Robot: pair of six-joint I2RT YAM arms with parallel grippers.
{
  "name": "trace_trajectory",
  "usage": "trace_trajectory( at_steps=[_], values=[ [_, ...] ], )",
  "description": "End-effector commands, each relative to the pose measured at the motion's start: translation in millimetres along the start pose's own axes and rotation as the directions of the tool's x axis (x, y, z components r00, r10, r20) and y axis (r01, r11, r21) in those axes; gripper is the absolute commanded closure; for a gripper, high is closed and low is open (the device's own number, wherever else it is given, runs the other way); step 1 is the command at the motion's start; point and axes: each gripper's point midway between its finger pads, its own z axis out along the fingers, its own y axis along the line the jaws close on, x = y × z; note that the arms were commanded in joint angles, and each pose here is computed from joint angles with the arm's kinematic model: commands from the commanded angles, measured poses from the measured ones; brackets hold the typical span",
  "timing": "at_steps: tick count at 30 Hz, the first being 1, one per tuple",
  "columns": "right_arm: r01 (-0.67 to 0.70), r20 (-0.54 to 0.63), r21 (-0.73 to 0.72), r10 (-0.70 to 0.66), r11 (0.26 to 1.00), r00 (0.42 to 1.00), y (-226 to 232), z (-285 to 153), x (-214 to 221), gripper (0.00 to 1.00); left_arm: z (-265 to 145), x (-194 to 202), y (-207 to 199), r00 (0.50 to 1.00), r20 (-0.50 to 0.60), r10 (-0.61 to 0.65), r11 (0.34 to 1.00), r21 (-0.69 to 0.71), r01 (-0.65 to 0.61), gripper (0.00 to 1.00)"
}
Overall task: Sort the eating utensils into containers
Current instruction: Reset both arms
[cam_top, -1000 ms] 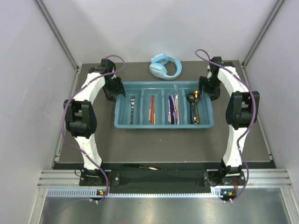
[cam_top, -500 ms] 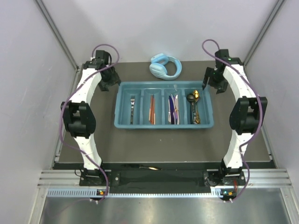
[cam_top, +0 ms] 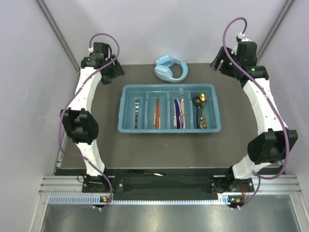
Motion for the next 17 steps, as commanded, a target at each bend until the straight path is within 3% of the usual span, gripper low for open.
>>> trace_trajectory(
  at_steps=[1,6,17],
  values=[
    [-0.033,0.007,0.01,0.033,0.999,0.999,-20,13,0,0.27,-12,-14,-22,1.0,0.03,-0.008,0.995,0.102,0.004,0.23],
    [-0.057,0.016,-0.015,0.058,0.998,0.998,-17,12,4,0.26,-3,0,-29,0.999,-0.016,-0.031,0.988,0.148,0.033,0.23],
    [-0.057,0.01,-0.052,0.058,0.997,0.998,-9,12,-1,0.27,-5,3,-31,1.0,-0.003,-0.003,0.987,0.161,0.003,0.24]
  ],
)
